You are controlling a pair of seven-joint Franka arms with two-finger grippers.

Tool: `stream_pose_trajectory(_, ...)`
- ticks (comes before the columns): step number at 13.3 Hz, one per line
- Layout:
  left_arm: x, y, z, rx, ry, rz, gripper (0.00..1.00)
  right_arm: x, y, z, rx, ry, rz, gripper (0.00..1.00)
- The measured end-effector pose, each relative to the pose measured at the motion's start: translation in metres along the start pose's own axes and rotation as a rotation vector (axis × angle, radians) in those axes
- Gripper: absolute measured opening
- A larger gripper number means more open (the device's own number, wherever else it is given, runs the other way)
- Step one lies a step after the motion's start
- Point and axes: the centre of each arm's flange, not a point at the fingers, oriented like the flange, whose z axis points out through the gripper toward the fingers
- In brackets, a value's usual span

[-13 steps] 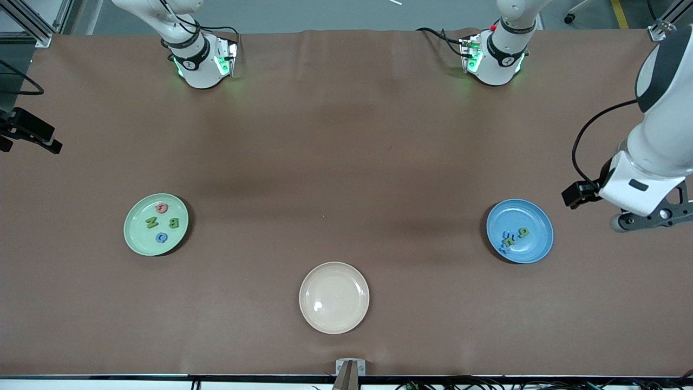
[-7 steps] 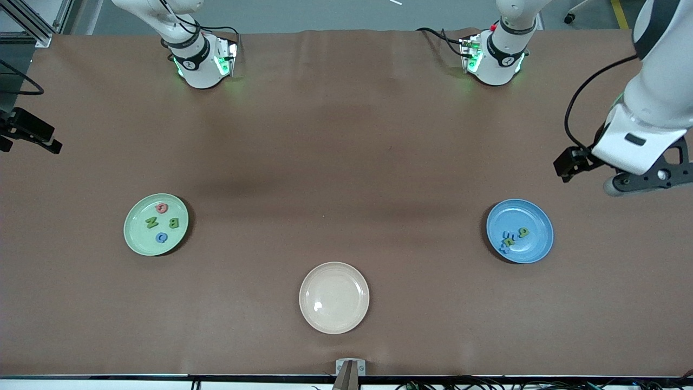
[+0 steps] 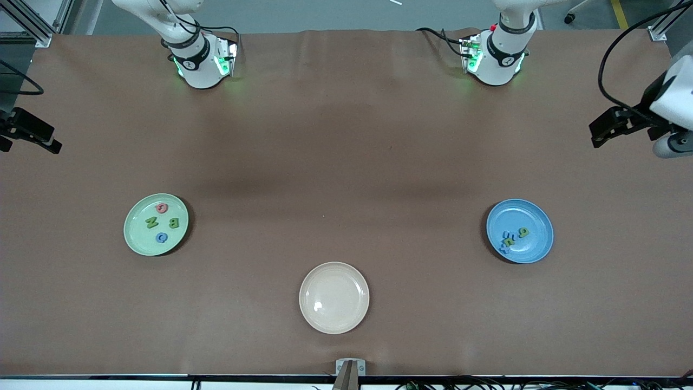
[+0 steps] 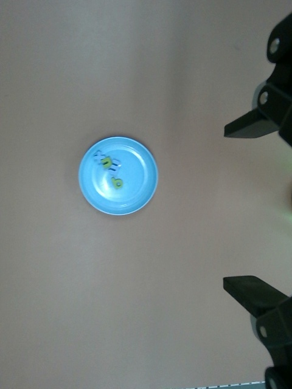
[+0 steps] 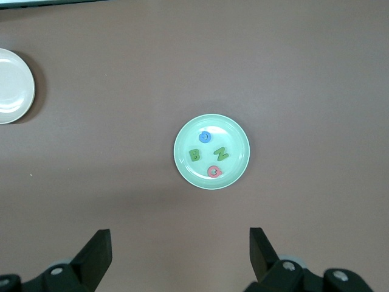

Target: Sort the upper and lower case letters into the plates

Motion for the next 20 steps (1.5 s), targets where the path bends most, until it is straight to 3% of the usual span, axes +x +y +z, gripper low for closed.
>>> stream_pose_trajectory(2,-0.004,-0.020,0.002,-0.048,-0.028,-0.004,1.00,0.000,0.000,0.000,0.000,0.000,0.000,1.00)
stream_pose_trajectory(6,-0.033,-0.026,0.005,-0.047,-0.049,-0.008,1.00,0.000,0.000,0.000,-0.001,0.001,0.000,1.00)
stream_pose_trajectory(12,-0.074,-0.017,-0.001,-0.035,0.018,0.046,1.00,0.000,0.000,0.000,-0.001,0.001,-0.001,1.00)
stream_pose_trajectory(20,-0.070,-0.008,0.012,-0.041,0.037,0.060,1.00,0.000,0.000,0.000,-0.001,0.001,-0.001,1.00)
